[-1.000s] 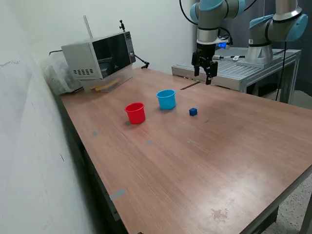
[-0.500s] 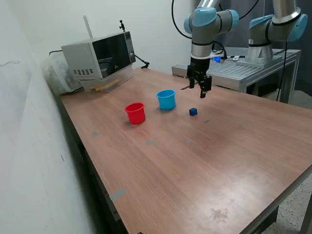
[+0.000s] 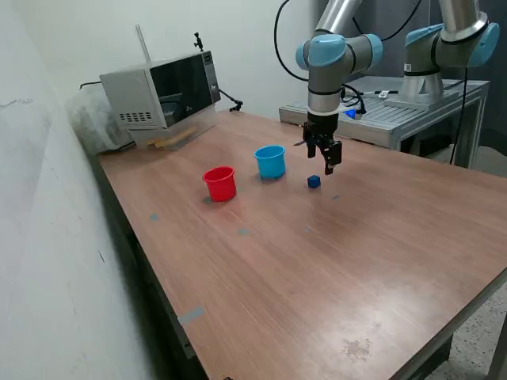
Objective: Place red objects in the red bin, and blue objects in the blue bin.
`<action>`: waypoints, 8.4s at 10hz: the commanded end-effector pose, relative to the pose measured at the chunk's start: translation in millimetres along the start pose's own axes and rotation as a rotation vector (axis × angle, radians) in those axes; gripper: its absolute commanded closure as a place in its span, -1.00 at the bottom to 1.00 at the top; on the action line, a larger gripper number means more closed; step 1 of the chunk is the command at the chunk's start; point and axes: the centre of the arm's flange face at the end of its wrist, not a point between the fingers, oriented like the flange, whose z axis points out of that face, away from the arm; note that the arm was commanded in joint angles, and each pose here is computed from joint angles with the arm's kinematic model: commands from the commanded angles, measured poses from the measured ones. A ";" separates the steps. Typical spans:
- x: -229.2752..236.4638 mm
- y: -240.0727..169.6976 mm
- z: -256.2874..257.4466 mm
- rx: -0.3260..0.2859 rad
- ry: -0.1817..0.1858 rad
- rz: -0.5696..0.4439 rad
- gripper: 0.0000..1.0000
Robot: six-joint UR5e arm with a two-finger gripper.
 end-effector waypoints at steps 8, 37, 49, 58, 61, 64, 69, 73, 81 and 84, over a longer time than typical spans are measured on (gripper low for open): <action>7.0 4.1 16.2 0.011 0.027 -0.013 -1.00; -4.8 20.1 30.9 0.020 0.037 -0.165 -1.00; -1.3 20.5 43.0 0.031 0.064 -0.186 -1.00; -2.2 20.3 43.7 0.032 0.064 -0.200 -1.00; -3.4 20.2 43.6 0.032 0.063 -0.205 -1.00; -6.6 21.5 45.2 0.035 0.064 -0.199 -1.00; -8.6 19.3 47.3 0.041 0.064 -0.210 1.00; -7.7 18.9 47.0 0.036 0.064 -0.213 1.00; -42.5 7.3 -59.2 -0.096 0.074 -0.182 1.00; -107.5 28.3 -76.0 -0.131 0.067 -0.078 1.00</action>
